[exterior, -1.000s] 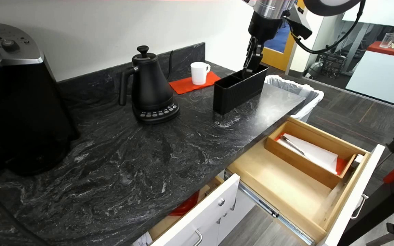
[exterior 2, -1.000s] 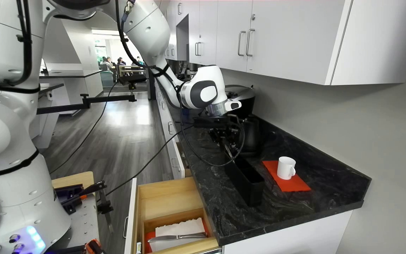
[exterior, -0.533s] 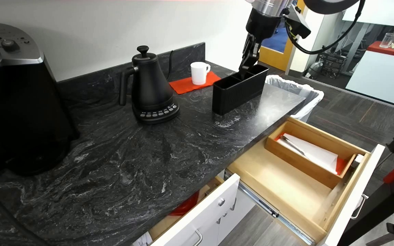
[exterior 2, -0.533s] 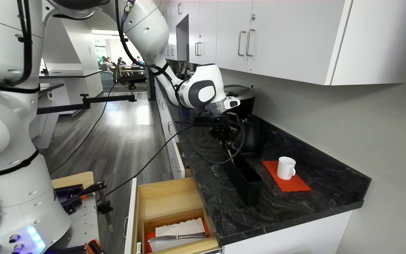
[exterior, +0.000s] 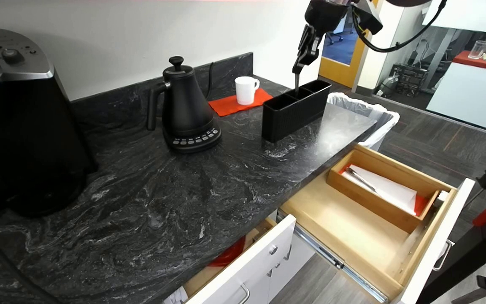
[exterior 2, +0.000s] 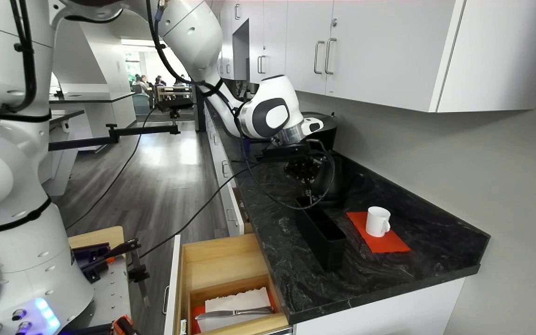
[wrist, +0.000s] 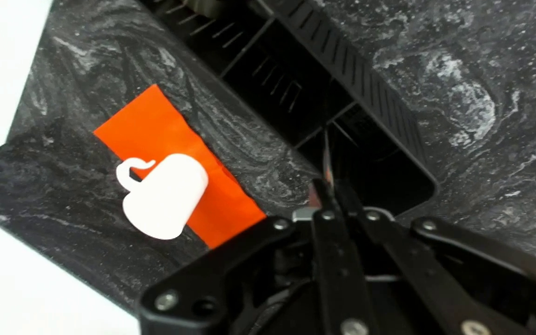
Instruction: Take the butter knife from the cutlery holder followed by the fork
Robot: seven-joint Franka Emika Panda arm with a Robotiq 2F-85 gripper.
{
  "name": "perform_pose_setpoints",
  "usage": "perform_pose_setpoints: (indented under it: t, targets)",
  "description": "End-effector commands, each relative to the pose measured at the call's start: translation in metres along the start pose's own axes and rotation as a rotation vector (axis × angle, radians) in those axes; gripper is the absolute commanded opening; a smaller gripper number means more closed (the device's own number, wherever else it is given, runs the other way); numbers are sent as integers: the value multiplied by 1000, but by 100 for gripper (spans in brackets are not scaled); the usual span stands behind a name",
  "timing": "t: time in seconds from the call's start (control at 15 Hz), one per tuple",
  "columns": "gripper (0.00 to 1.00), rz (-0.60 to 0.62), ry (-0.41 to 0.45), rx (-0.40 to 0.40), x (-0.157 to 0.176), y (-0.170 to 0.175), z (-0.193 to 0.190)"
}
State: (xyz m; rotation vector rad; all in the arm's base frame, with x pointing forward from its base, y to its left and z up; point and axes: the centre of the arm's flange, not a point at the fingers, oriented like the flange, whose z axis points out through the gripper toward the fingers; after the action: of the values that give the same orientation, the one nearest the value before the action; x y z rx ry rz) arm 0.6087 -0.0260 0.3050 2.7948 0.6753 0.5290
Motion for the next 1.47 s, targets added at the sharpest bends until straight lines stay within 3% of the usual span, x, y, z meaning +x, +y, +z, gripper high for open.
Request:
perform_pose_setpoints:
  t: [0.0,0.33,0.8,1.27,1.4]
  targets:
    - [2,7,6,-133,-1,18,-33]
    - [3,24,0,-260,10,48,-67]
    - [3,72,-11,-272,14,51,-106]
    - [3,104,-84,-279,8,28,-137]
    - [3,113,-104,-277,23,24,-116]
